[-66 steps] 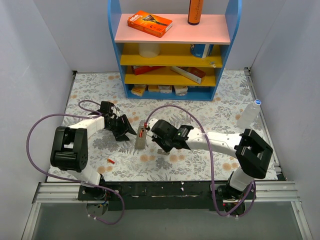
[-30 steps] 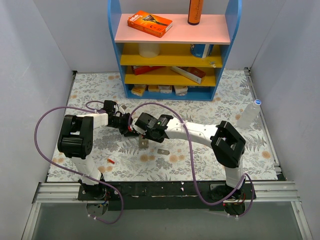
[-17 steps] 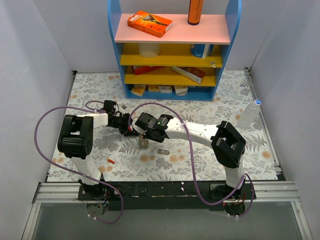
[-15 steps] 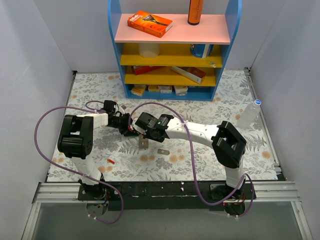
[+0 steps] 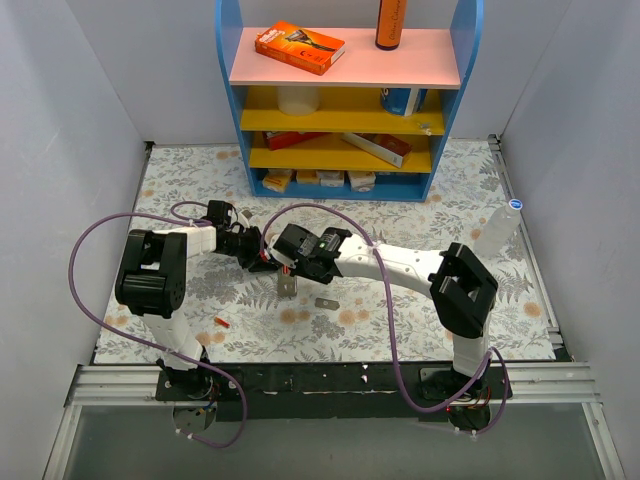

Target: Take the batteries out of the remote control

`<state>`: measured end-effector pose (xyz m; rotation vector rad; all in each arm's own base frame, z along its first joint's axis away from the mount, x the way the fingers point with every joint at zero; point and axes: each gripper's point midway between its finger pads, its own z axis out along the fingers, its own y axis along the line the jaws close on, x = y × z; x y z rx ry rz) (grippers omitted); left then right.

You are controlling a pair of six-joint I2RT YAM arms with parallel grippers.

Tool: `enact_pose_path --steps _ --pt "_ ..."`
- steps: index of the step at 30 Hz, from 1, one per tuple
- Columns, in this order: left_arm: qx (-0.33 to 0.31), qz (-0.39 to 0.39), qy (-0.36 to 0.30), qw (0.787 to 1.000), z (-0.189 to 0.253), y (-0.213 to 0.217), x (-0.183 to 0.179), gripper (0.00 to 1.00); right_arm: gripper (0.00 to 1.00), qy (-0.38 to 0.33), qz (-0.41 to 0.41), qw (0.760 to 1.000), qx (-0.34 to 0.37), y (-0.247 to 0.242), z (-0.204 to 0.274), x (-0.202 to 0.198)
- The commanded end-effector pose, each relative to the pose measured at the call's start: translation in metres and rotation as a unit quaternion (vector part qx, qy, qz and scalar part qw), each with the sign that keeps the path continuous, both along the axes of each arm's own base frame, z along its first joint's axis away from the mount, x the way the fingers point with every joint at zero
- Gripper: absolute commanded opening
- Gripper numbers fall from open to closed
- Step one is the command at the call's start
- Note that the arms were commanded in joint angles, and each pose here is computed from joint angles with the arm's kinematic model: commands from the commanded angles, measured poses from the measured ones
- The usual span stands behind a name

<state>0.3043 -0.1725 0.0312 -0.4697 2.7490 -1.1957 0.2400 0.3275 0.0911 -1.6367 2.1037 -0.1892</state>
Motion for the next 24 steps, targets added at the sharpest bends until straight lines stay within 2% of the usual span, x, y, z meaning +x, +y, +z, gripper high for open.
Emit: enact_pose_path --steps 1,17,24 --pt "-0.008 -0.002 -0.009 1.0 0.003 -0.001 0.002 0.25 0.01 -0.002 0.002 1.0 0.009 0.002 0.006 -0.003" --pt "-0.017 -0.004 -0.002 1.0 0.001 -0.003 0.001 0.23 0.01 -0.001 0.031 0.999 -0.018 0.013 -0.008 -0.006" --pt "-0.018 -0.004 0.006 1.0 -0.003 -0.003 -0.001 0.23 0.01 0.002 0.056 0.998 0.007 0.021 -0.017 -0.01"
